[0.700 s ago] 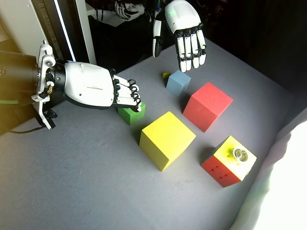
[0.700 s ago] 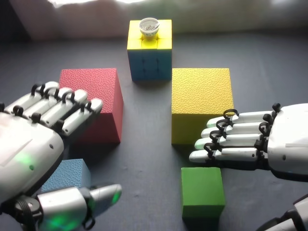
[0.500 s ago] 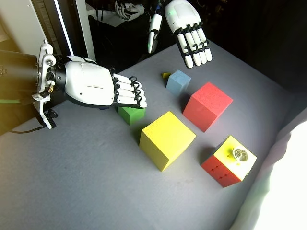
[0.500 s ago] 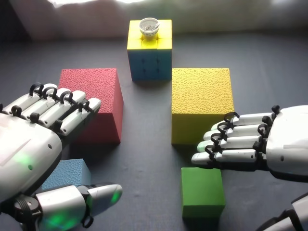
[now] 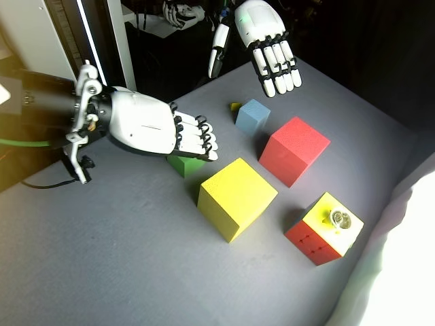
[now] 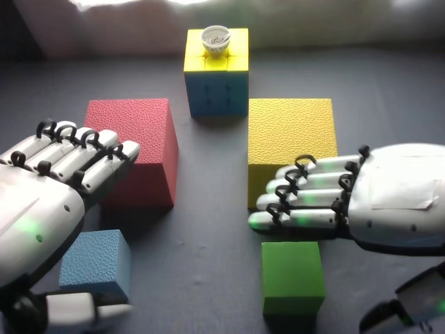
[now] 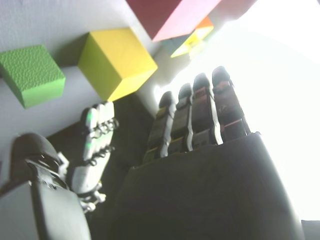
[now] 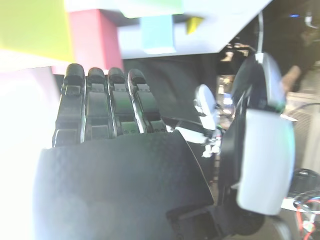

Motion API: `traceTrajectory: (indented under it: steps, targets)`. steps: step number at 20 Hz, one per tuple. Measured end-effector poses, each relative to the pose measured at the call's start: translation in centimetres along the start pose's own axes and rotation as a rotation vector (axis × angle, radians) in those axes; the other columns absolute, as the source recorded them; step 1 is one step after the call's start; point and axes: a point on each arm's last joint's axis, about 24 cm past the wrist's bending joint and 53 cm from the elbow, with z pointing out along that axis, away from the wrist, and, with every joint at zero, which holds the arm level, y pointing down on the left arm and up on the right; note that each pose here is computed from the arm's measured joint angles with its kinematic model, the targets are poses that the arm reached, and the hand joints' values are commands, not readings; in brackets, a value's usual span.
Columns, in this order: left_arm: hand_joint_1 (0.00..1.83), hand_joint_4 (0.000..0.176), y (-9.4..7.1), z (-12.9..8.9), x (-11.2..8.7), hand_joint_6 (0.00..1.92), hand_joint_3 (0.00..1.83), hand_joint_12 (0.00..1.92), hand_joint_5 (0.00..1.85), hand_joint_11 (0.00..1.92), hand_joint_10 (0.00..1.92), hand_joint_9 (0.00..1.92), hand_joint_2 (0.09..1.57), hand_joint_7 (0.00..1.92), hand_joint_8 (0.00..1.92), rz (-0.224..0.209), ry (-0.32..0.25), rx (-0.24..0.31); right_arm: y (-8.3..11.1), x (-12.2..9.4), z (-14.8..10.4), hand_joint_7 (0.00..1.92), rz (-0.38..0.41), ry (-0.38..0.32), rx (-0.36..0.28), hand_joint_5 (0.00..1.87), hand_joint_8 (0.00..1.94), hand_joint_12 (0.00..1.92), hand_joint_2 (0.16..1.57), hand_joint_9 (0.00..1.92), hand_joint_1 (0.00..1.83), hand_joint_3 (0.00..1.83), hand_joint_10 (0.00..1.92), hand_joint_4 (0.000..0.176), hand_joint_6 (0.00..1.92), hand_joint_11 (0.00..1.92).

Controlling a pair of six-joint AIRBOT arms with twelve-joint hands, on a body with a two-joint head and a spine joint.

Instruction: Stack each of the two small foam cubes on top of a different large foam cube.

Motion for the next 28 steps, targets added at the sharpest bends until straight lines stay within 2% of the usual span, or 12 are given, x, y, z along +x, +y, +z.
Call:
traceTrajectory:
  steps: [1, 2, 4, 5, 8, 11, 16, 19, 25, 28]
  targets:
    - [1.15, 0.000, 0.1, 0.0, 0.2, 0.00, 0.00, 0.00, 0.00, 0.00, 0.00, 0.00, 0.94, 0.00, 0.00, 0.000, 0.006, -0.002, 0.1, 0.0, 0.0, 0.00, -0.036, -0.002, -0.003, 0.00, 0.00, 0.21, 0.90, 0.00, 0.93, 0.00, 0.00, 0.000, 0.00, 0.00]
    - [1.18, 0.000, 0.3, 0.0, 0.5, 0.00, 0.00, 0.00, 0.00, 0.00, 0.00, 0.00, 0.93, 0.00, 0.00, 0.004, 0.017, -0.006, 0.1, 0.0, 0.1, 0.00, -0.076, -0.001, -0.002, 0.00, 0.00, 0.15, 0.89, 0.00, 0.99, 0.00, 0.00, 0.000, 0.00, 0.00]
    - [1.19, 0.000, 1.3, -0.3, 1.5, 0.00, 0.01, 0.00, 0.00, 0.00, 0.00, 0.00, 0.98, 0.00, 0.00, -0.027, 0.052, -0.033, 0.4, 0.5, 0.6, 0.00, -0.171, 0.011, -0.010, 0.00, 0.00, 0.13, 0.87, 0.00, 1.09, 0.00, 0.00, 0.000, 0.00, 0.00]
    - [1.19, 0.000, 1.5, -0.3, 1.7, 0.00, 0.01, 0.00, 0.00, 0.00, 0.00, 0.00, 0.98, 0.00, 0.00, -0.033, 0.059, -0.040, 0.7, 0.7, 0.9, 0.00, -0.192, 0.013, -0.019, 0.00, 0.00, 0.09, 0.87, 0.00, 1.17, 0.00, 0.00, 0.000, 0.00, 0.00]
    - [1.17, 0.000, 1.8, -0.4, 1.9, 0.00, 0.01, 0.00, 0.00, 0.00, 0.00, 0.00, 0.99, 0.00, 0.00, -0.036, 0.067, -0.053, 1.4, 1.9, 1.7, 0.00, -0.245, 0.035, -0.045, 0.00, 0.00, 0.04, 0.89, 0.00, 1.23, 0.00, 0.00, 0.000, 0.00, 0.00]
    - [1.18, 0.000, 2.6, -0.6, 3.1, 0.00, 0.00, 0.00, 0.00, 0.00, 0.00, 0.00, 0.98, 0.00, 0.00, -0.055, 0.097, -0.085, 1.7, 2.9, 2.5, 0.00, -0.294, 0.053, -0.060, 0.00, 0.00, 0.02, 0.90, 0.00, 1.19, 0.00, 0.00, 0.000, 0.00, 0.00]
    - [1.17, 0.000, 2.9, -1.0, 5.6, 0.00, 0.01, 0.00, 0.00, 0.00, 0.00, 0.00, 1.01, 0.00, 0.00, -0.093, 0.158, -0.107, 1.6, 4.4, 4.0, 0.00, -0.332, 0.080, -0.079, 0.00, 0.00, 0.00, 0.91, 0.00, 1.17, 0.01, 0.00, 0.000, 0.00, 0.00]
    - [1.21, 0.000, 2.7, -0.9, 6.8, 0.00, 0.02, 0.00, 0.00, 0.00, 0.00, 0.00, 1.03, 0.00, 0.00, -0.096, 0.183, -0.104, 1.4, 5.1, 5.1, 0.00, -0.345, 0.094, -0.081, 0.00, 0.00, 0.01, 0.91, 0.00, 1.19, 0.00, 0.00, 0.000, 0.00, 0.01]
    - [1.21, 0.000, 3.4, -0.3, 8.4, 0.00, 0.00, 0.00, 0.00, 0.00, 0.00, 0.00, 1.02, 0.00, 0.00, -0.109, 0.207, -0.116, 1.5, 5.2, 6.3, 0.00, -0.373, 0.080, -0.080, 0.00, 0.00, 0.02, 0.91, 0.00, 1.17, 0.00, 0.00, 0.000, 0.00, 0.03]
    - [1.20, 0.000, 3.8, 0.3, 8.5, 0.00, 0.01, 0.00, 0.00, 0.00, 0.00, 0.00, 1.02, 0.00, 0.00, -0.103, 0.199, -0.117, 0.7, 4.7, 6.6, 0.00, -0.354, 0.067, -0.063, 0.00, 0.00, 0.02, 0.92, 0.00, 1.18, 0.00, 0.00, 0.000, 0.00, 0.03]
